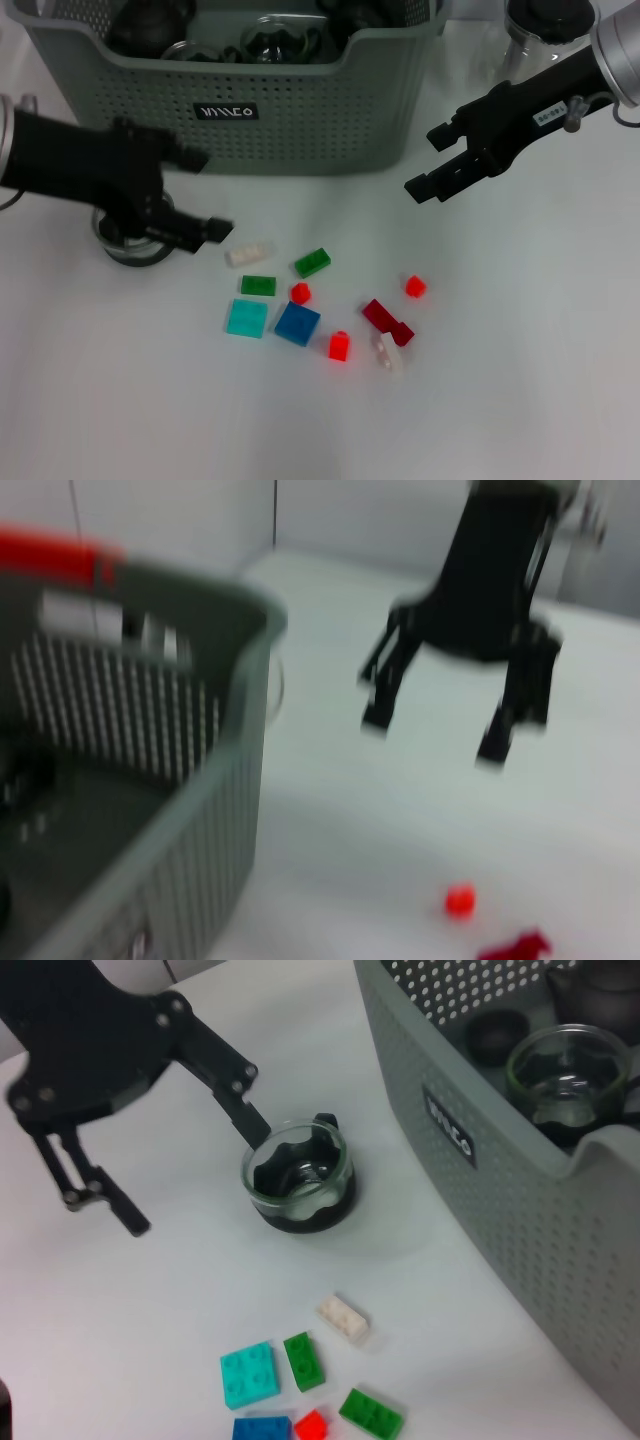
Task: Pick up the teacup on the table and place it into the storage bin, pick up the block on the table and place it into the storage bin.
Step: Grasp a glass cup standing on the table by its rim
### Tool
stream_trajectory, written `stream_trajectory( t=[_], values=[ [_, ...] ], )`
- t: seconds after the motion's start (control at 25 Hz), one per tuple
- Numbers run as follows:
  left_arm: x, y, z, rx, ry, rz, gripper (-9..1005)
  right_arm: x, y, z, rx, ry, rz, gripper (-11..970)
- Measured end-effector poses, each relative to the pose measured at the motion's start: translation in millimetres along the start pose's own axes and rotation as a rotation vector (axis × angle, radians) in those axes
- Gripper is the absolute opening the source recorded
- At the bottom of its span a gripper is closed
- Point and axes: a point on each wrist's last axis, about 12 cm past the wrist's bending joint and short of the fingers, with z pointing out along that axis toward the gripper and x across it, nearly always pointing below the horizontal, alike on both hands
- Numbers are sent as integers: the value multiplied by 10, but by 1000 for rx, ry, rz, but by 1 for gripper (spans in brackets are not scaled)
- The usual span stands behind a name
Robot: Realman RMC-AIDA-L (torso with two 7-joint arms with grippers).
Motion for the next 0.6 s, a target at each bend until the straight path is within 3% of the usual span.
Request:
stream_trajectory(
  t=[0.32, 0.6],
  values=[
    [155, 38, 112, -22, 247, -1, 889, 7, 21, 91, -21, -5, 8, 918],
    [182, 124, 270, -81, 351, 24, 887, 19, 17, 129, -17, -9, 16, 919]
  ],
)
